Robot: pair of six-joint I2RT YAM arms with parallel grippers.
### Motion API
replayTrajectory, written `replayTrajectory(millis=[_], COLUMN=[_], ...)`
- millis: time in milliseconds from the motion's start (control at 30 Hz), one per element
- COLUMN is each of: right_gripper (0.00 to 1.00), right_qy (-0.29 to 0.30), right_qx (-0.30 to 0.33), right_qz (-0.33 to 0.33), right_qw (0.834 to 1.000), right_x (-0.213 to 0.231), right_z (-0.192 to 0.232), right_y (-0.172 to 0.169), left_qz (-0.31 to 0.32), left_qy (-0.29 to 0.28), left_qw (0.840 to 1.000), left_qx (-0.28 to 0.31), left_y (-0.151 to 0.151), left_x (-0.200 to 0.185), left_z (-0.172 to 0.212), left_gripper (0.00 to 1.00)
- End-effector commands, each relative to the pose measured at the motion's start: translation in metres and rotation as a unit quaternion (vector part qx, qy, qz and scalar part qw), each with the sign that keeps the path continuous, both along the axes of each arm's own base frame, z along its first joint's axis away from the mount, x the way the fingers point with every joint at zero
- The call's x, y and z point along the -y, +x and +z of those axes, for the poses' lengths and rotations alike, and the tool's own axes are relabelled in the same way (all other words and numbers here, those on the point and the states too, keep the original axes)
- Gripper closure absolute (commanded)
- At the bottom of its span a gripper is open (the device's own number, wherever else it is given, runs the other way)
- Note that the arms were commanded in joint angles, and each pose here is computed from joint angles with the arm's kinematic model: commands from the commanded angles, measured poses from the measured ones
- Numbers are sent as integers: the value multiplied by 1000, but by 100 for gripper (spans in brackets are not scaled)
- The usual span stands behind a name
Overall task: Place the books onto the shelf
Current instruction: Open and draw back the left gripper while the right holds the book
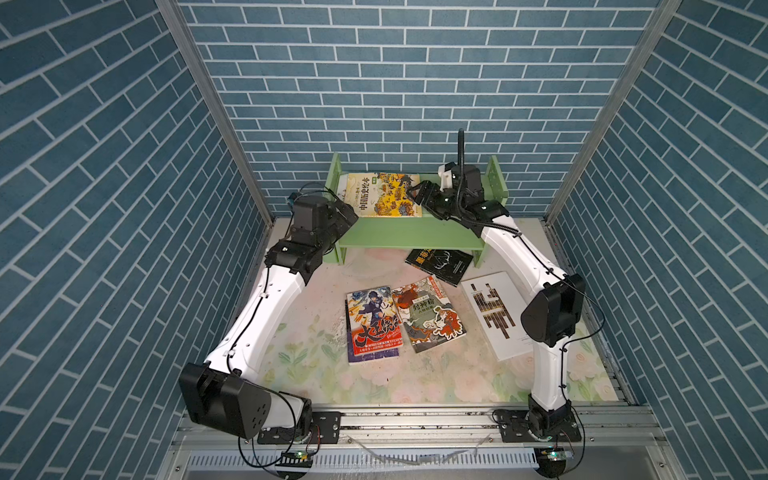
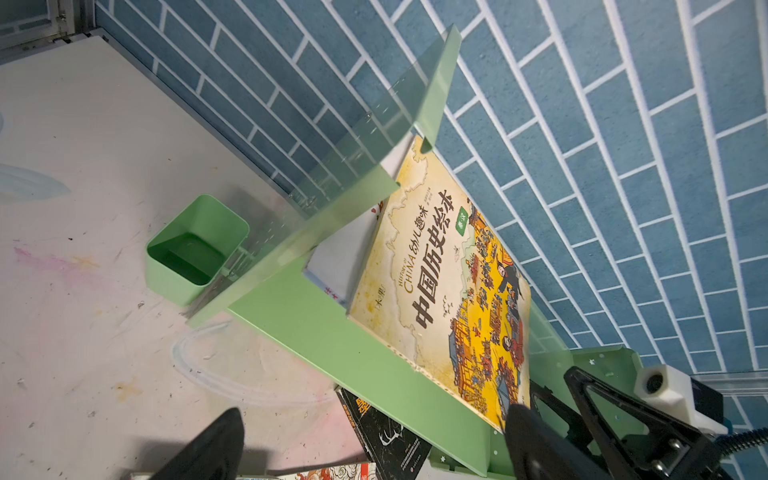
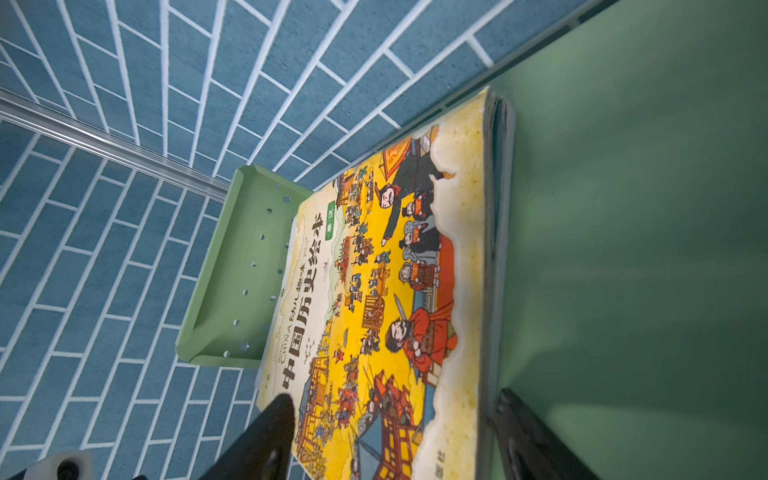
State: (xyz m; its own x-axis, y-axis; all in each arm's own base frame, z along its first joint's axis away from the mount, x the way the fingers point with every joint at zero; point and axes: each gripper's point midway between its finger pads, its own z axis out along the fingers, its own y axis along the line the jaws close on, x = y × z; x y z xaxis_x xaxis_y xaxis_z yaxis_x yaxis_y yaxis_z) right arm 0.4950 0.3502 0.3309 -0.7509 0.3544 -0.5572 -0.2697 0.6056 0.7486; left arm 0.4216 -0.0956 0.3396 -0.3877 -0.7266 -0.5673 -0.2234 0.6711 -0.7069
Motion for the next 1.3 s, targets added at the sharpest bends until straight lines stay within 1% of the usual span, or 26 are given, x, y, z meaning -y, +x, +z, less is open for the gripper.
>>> replayTrajectory(millis=[0, 200, 333, 500, 633, 900, 1267], right_gripper=[23, 23, 23, 23, 23, 24, 26], right_qy=[-21, -32, -56, -79, -82, -90, -103], right_qx=[10, 19, 38, 63, 68, 57, 49], right_qz=[-1, -2, -2, -5, -6, -4, -4], right_qw=[1000, 999, 998, 995, 994, 994, 993], right_x=[6, 8, 15, 25, 27, 28, 42], right_z=[12, 17, 24, 37, 40, 34, 28], right_y=[-10, -12, -16, -22, -24, -27, -46], left_qz=[12, 31, 18, 1, -20, -64, -116], left_qy=[-3, -25, -39, -36, -37, -42, -36], left_qw=[1000, 999, 999, 999, 999, 997, 992], left_qx=[1, 2, -2, -13, -10, -3, -25], left_y=[-9, -14, -16, -23, -21, -14, -29], left_x=[-12, -32, -40, -44, -38, -23, -9], left_z=[3, -3, -9, -20, -21, -17, -39], left_gripper=[0, 0, 0, 0, 0, 2, 4])
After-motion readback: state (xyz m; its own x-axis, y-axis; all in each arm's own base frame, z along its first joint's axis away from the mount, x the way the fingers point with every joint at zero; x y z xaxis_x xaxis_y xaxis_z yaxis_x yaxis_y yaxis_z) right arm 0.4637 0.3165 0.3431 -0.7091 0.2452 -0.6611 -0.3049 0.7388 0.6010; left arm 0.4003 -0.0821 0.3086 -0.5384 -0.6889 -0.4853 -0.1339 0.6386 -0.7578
